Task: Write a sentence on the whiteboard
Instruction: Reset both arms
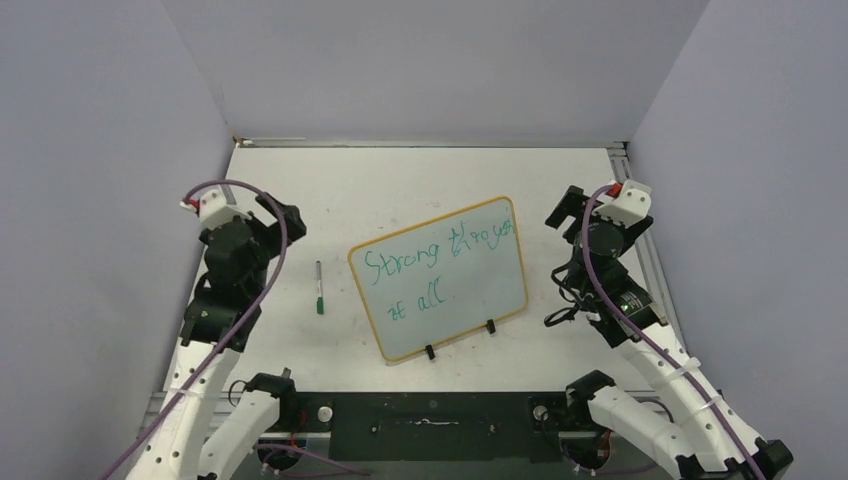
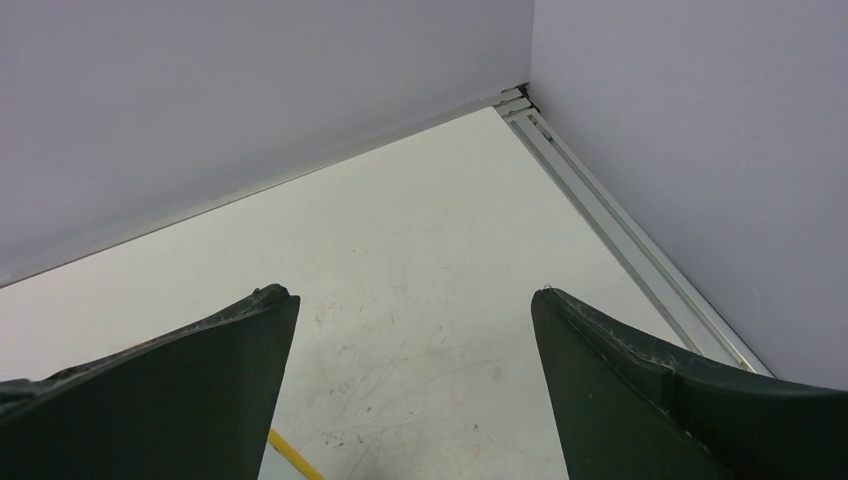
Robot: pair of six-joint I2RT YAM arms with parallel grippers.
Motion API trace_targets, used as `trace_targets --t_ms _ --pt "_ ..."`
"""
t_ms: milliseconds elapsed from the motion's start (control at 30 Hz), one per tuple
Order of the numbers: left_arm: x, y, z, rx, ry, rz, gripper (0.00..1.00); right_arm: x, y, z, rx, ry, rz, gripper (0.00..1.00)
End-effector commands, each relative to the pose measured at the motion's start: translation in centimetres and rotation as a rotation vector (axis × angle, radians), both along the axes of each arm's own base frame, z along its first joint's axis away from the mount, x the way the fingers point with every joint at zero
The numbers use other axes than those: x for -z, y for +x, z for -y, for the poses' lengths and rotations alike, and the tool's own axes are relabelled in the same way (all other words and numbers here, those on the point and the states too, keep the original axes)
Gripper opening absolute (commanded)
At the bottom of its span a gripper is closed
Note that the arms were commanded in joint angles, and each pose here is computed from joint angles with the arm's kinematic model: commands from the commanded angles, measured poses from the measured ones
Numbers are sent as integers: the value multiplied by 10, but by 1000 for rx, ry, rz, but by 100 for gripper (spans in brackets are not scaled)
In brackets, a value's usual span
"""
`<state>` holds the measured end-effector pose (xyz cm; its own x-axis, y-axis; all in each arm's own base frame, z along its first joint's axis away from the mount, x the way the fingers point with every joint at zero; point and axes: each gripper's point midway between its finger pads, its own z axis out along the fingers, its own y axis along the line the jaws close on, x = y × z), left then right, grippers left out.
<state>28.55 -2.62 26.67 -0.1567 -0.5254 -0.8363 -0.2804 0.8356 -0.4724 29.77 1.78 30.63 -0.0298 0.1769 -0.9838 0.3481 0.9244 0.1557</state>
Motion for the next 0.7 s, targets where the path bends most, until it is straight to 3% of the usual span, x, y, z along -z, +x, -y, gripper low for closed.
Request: trace_targets --t_ms 0,167,400,667 --pt "-60 8 0 157 184 64 96 -30 -5 0 -33 3 54 90" --pt "-74 17 -2 180 288 124 96 -34 -12 1 -53 3 95 90" --pt "-54 22 3 200 207 181 96 -38 -14 2 -53 -15 94 90" --pt "-56 20 -7 173 239 206 96 -37 -12 0 -64 -22 95 90"
